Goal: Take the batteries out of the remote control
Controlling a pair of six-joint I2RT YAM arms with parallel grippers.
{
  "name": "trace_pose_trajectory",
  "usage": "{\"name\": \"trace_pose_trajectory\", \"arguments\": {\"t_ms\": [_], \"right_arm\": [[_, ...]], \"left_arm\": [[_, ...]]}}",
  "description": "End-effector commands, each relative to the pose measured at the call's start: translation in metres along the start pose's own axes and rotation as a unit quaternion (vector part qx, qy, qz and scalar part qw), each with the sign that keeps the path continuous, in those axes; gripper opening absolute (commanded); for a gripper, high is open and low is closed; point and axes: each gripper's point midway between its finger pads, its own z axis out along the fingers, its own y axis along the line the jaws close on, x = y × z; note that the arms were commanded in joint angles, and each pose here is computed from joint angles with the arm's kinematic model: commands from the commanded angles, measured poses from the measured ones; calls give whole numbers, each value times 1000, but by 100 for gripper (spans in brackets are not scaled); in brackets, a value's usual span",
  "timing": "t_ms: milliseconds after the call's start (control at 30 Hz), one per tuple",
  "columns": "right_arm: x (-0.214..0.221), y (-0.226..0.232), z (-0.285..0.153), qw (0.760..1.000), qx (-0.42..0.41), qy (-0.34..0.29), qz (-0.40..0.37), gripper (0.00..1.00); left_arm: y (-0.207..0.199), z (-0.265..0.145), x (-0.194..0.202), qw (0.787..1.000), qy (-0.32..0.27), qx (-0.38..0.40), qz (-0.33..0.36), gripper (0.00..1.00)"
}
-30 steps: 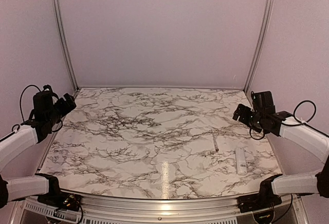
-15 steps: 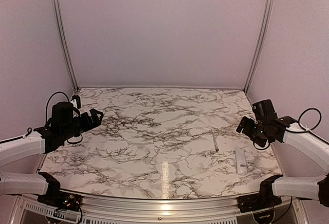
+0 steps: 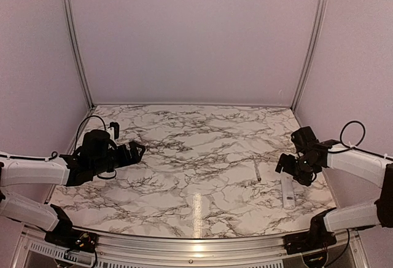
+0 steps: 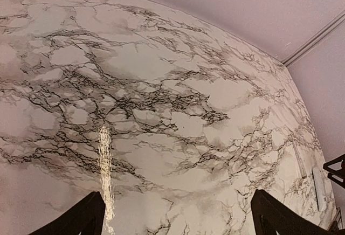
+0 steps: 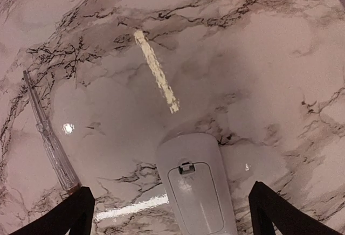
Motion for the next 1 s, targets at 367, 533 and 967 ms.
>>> {"name": "trace_pose_trajectory", "arguments": {"t_ms": [367, 533, 967], "right_arm": [[37, -24, 33, 996, 61, 70, -20, 98], [41, -20, 37, 995, 52, 79, -30, 96], [48, -5, 43, 993, 25, 105, -42, 44]], "left_arm": [[-12, 1, -16, 999, -29, 9, 16, 99], [-10, 3, -14, 999, -27, 5, 19, 99], [-8, 0, -17, 999, -33, -3, 24, 99]]}}
